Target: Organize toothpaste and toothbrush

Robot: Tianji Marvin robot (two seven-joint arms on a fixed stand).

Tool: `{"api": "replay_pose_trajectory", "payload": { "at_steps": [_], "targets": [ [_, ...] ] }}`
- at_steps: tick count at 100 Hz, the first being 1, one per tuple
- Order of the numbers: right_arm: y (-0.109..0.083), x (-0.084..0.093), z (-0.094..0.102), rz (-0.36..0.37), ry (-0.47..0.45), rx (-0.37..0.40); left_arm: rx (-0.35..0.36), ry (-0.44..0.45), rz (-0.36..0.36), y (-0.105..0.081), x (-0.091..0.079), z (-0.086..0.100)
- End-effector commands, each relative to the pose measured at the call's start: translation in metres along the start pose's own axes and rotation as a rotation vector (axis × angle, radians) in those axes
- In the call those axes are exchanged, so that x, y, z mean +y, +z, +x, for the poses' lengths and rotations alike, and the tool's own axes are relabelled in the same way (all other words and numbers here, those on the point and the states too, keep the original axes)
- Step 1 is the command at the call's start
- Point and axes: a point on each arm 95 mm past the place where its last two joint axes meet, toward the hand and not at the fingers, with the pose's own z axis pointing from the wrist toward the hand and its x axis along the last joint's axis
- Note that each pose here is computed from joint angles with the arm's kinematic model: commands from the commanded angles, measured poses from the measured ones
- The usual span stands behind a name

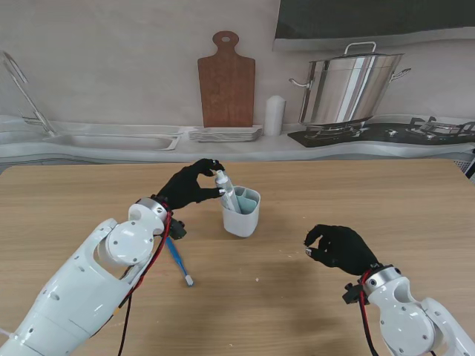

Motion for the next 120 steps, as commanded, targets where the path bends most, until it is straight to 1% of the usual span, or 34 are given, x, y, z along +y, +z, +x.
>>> {"api": "replay_pose_trajectory", "payload": {
  "at_steps": [1, 21, 27, 33, 47, 58, 68, 80, 87, 101, 113, 120],
  "targets": [
    [-0.003, -0.005, 0.0, 0.018, 0.0, -0.004, -0.01, 0.027, -0.006, -0.01, -0.009, -0.004],
    [-0.003, -0.004, -0.001, 0.015, -0.004, -0.001, -0.033, 0.128, -0.035, -0.043, -0.031, -0.021],
    [-0.003, -0.004, -0.001, 0.017, -0.005, -0.001, -0.039, 0.15, -0.061, -0.054, -0.035, -0.028],
    [-0.004, -0.004, -0.001, 0.019, -0.006, -0.001, -0.045, 0.205, -0.101, -0.065, -0.039, -0.035],
    [-0.004, -0.004, -0.001, 0.024, -0.009, 0.004, -0.069, 0.26, -0.179, -0.085, -0.041, -0.053],
    [-0.003, -0.004, 0.0, 0.028, -0.01, 0.007, -0.068, 0.328, -0.237, -0.094, -0.039, -0.068],
    [-0.003, -0.004, 0.0, 0.031, -0.012, 0.011, -0.059, 0.398, -0.289, -0.098, -0.036, -0.084],
    [-0.003, -0.003, 0.001, 0.034, -0.015, 0.012, -0.061, 0.426, -0.331, -0.098, -0.028, -0.096],
    [-0.003, -0.003, 0.001, 0.035, -0.015, 0.01, -0.064, 0.428, -0.354, -0.097, -0.024, -0.102],
    [-0.003, -0.002, 0.0, 0.034, -0.017, 0.008, -0.067, 0.431, -0.39, -0.092, -0.016, -0.11],
    [-0.004, -0.002, -0.001, 0.036, -0.017, 0.005, -0.062, 0.441, -0.415, -0.087, -0.01, -0.112],
    [-0.005, -0.002, -0.001, 0.035, -0.018, 0.003, -0.071, 0.452, -0.426, -0.086, -0.007, -0.113]
  ]
}}
